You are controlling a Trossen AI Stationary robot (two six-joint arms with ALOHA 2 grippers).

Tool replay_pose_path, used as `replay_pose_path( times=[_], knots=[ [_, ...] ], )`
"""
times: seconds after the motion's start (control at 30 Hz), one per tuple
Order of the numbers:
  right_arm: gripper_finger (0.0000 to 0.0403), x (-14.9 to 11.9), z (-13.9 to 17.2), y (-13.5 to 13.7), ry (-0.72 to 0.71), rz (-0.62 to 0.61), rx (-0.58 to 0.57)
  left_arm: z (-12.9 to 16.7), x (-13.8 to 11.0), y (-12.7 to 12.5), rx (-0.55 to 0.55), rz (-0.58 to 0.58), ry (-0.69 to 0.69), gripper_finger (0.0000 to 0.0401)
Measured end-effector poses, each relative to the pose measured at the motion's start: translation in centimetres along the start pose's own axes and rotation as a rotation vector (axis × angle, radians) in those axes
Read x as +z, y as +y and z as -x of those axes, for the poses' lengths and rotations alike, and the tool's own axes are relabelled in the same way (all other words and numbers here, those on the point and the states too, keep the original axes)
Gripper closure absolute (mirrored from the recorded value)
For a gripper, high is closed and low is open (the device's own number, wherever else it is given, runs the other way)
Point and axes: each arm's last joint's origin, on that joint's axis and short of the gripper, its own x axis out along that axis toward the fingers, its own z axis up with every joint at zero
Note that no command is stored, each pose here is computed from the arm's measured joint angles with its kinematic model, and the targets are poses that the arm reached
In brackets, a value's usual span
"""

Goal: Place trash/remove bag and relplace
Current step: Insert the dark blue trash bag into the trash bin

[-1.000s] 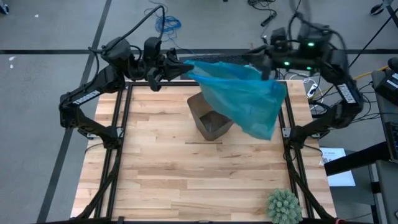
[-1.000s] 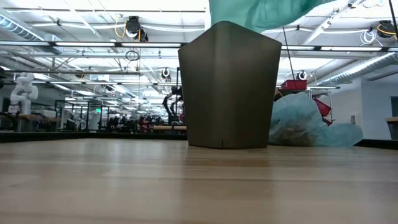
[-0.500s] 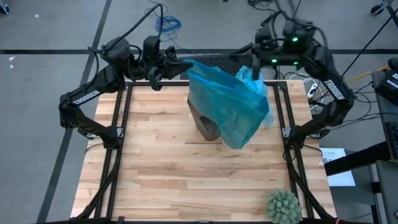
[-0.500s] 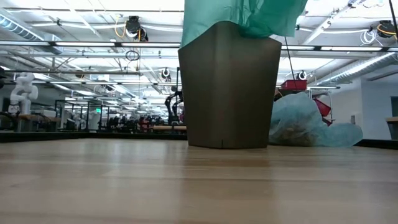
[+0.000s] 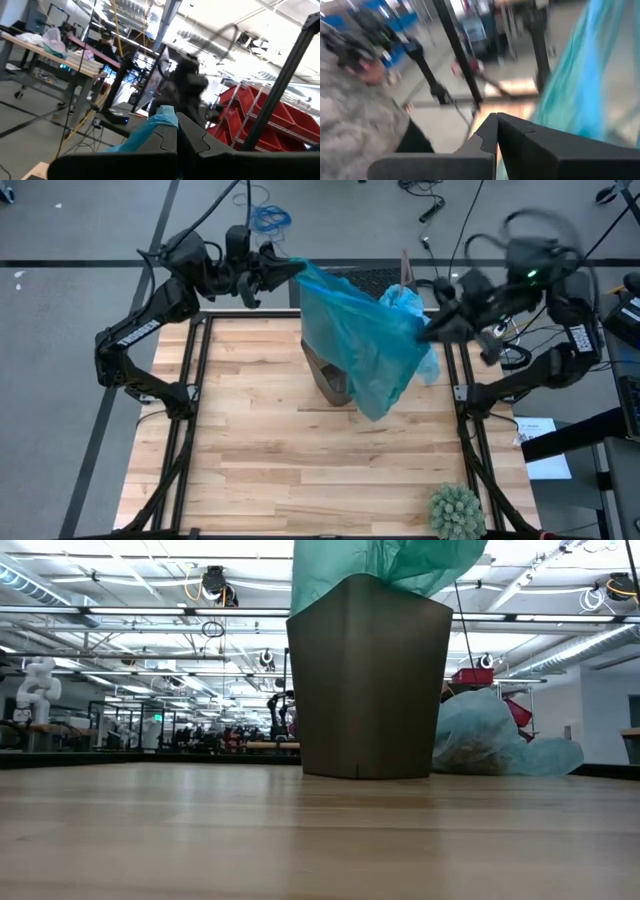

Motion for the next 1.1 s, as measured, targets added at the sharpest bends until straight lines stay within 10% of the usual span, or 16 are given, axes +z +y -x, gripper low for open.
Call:
replay_pose_path(
  times=[0.23, 0.63, 1.1],
  knots=[
    [0.0403, -3.2, -7.3, 0.0, 0.389, -0.085, -0.081, 0.2, 0.3, 0.5, 0.015, -0.006, -0.005, 0.0401],
    [0.0403, -5.9, -17.1, -2.0, 0.558, -0.046, -0.382, 0.6, 0.5, 0.7, -0.05, -0.014, 0.037, 0.0401],
    [0.0403, -3.2, -15.8, -6.0, 0.381, 0.161, -0.627, 1.0, 0.8, 0.1, -0.092, -0.025, 0.04, 0.0401]
  ],
)
